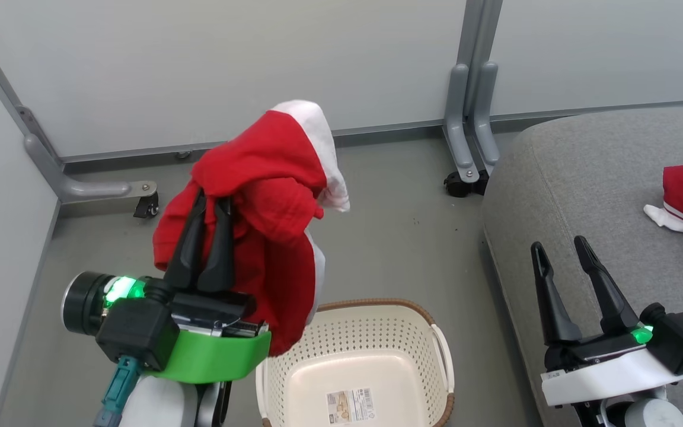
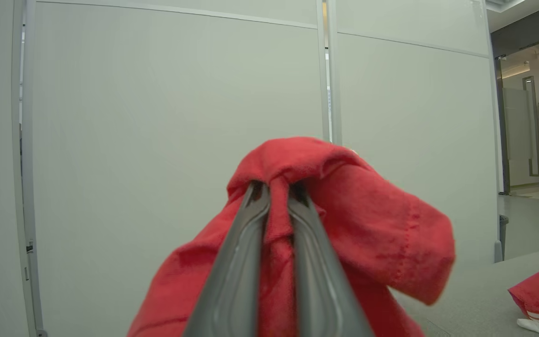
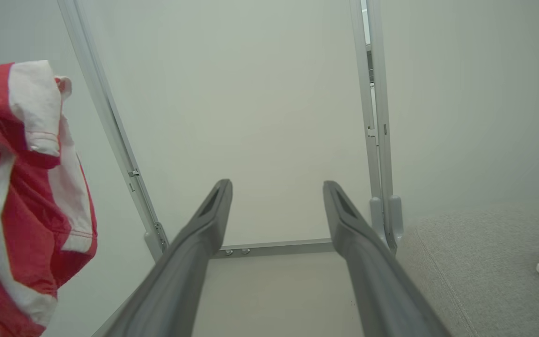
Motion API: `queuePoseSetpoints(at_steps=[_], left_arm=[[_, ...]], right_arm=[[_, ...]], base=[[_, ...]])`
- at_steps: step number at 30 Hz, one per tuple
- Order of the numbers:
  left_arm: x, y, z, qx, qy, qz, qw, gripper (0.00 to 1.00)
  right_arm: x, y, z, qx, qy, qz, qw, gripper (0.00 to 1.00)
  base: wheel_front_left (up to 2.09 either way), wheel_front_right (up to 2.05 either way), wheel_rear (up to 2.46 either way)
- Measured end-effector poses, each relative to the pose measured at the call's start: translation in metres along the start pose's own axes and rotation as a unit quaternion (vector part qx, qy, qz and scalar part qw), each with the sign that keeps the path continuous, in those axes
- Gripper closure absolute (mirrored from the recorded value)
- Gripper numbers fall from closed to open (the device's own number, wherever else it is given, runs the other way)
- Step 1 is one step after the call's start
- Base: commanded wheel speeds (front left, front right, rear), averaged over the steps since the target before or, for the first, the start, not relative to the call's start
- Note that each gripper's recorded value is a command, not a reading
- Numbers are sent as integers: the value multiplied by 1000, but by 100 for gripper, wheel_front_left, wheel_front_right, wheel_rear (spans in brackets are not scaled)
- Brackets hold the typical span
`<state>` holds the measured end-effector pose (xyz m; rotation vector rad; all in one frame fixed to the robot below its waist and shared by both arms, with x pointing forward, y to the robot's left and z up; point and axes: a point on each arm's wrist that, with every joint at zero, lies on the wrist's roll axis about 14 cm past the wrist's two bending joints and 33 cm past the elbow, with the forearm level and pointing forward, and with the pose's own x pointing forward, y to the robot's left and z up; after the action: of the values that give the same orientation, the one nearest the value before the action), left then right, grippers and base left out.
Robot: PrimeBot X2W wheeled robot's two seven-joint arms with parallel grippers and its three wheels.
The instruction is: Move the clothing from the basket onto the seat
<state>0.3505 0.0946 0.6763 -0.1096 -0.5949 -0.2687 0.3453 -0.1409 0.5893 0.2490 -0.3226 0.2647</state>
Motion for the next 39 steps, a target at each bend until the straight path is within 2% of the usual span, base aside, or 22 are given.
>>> queuePoseSetpoints(at_steps=[17,32,34,39], left_arm=[[-7,-43,0,-67,4,-85,994,100],[-7,-46,1,-74,3,-90,993,100],[-7,-46,0,-75,4,-90,993,100],[-6,-48,-3,-78,7,-93,993,100]], right_arm=[[-1,3,-1,0,1,3,1000,0],[-5,3,-1,-6,4,7,1000,0],[-5,7,-3,-7,9,16,1000,0],[-9,40,-9,4,30,89,996,0]], base=[[0,0,0],[0,0,0],[0,0,0],[0,0,0]])
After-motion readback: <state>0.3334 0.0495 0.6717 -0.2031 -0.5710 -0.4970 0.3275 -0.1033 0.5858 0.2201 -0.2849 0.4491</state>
